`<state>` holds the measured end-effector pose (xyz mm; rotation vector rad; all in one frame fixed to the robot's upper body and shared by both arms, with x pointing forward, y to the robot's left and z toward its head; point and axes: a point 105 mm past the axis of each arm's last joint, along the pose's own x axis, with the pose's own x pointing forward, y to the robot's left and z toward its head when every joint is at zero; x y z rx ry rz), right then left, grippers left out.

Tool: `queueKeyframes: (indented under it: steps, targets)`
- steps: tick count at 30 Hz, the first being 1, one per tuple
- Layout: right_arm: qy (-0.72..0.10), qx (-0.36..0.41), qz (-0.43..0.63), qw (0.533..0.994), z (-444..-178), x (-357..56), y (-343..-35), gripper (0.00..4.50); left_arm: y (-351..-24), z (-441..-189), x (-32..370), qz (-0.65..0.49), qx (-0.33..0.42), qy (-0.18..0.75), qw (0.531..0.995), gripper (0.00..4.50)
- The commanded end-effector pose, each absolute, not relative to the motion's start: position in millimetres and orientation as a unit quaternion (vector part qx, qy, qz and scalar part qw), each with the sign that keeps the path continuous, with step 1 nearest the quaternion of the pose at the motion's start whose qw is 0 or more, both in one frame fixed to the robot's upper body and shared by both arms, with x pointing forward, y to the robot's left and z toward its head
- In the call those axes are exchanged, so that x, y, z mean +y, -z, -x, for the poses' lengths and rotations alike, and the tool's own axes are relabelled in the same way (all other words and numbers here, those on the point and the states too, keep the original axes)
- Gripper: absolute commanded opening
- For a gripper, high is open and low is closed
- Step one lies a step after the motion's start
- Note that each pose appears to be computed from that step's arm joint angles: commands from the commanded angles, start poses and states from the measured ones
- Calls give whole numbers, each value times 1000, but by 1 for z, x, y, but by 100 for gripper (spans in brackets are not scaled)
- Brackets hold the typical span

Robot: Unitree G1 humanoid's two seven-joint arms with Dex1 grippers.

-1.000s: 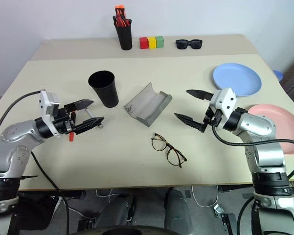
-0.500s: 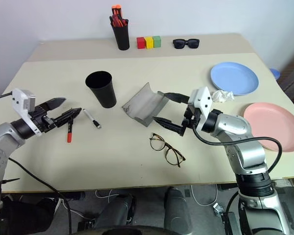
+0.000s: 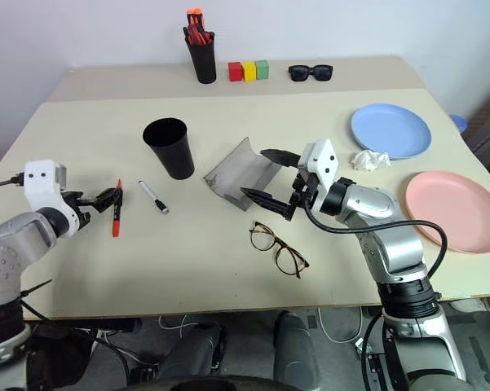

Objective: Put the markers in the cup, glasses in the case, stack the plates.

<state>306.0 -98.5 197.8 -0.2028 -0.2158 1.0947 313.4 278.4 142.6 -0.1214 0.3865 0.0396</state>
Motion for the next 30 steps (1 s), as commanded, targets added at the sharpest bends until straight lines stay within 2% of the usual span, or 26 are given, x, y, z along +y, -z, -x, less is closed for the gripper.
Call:
queueKeyframes:
  steps: [1,6,12,15,20,22,26,28,30]
  targets:
    - [-519,-131,102,838,-305,-95,-209,434,-149,-316,292,73,207,-51,974,450]
    - [-514,-132,115,840,-306,-92,-205,434,-133,-324,291,83,259,-53,961,450]
    - [-505,-126,130,844,-306,-97,-200,434,-126,-336,285,82,266,-48,959,450]
    - [-503,-124,131,845,-306,-98,-199,450,-123,-339,284,66,270,-44,960,356]
    - [-500,-123,132,847,-307,-99,-199,450,-119,-341,279,66,275,-37,958,117]
    - [-499,-123,132,847,-307,-99,-199,450,-118,-340,279,65,277,-35,958,5]
    - [-498,-124,134,848,-308,-100,-200,450,-130,-340,286,45,247,-44,967,1]
    - [-499,-125,137,847,-308,-101,-200,450,-159,-346,297,36,165,-64,984,1]
    - [-501,-122,134,847,-309,-103,-199,450,-206,-351,305,32,27,-77,996,1]
